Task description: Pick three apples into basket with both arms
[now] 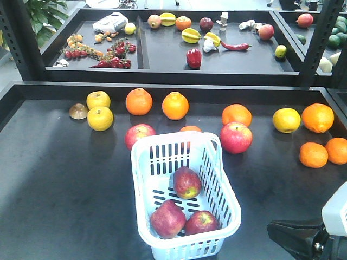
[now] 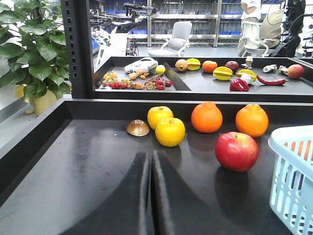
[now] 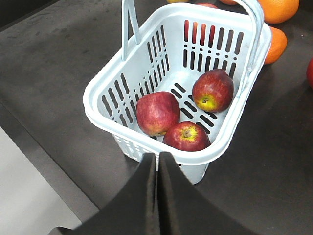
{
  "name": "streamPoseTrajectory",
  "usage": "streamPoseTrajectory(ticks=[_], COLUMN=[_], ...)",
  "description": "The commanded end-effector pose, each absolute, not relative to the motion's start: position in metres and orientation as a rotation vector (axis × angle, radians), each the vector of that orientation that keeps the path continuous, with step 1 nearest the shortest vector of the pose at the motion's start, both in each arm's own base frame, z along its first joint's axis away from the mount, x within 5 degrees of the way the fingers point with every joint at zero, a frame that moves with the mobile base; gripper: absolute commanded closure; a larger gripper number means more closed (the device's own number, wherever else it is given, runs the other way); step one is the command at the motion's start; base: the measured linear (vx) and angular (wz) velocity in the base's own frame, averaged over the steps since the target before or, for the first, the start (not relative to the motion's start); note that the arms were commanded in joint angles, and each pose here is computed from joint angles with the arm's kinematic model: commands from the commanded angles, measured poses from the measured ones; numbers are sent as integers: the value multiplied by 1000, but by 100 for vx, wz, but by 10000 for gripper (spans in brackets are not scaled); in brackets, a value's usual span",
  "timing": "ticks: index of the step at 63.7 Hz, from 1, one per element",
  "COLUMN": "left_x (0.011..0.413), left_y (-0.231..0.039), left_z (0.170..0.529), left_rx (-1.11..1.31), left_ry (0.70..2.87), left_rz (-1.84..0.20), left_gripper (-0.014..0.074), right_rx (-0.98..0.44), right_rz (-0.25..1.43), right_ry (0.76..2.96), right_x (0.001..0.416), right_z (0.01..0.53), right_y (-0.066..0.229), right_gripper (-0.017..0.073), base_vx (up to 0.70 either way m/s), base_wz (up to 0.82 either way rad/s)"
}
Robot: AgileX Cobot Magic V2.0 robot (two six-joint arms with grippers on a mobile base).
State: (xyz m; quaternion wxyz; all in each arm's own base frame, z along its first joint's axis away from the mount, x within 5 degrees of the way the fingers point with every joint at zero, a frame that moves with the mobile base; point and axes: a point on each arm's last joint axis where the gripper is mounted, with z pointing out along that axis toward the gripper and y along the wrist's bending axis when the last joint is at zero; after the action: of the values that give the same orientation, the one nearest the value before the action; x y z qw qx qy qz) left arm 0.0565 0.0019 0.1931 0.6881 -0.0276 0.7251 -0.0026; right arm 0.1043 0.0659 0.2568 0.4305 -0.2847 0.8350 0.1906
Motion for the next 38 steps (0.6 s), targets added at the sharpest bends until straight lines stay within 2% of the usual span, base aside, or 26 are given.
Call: streamPoseTrajectory(ticks=[1, 38], left_x=[54, 54], left_y=[2, 2], left_z=[209, 209], left_rx=[-58, -58], left_ry=[1505, 1506], left_rz=[-3, -3], left_gripper=[599, 599], right_rx=[-668, -668], right_rz=[470, 470], right_ry=[2031, 2031], right_x=[108, 108], right_z=[268, 268], right_y=[66, 66], right_gripper=[564, 564], base_vx=[0, 0], base_wz=[0, 0])
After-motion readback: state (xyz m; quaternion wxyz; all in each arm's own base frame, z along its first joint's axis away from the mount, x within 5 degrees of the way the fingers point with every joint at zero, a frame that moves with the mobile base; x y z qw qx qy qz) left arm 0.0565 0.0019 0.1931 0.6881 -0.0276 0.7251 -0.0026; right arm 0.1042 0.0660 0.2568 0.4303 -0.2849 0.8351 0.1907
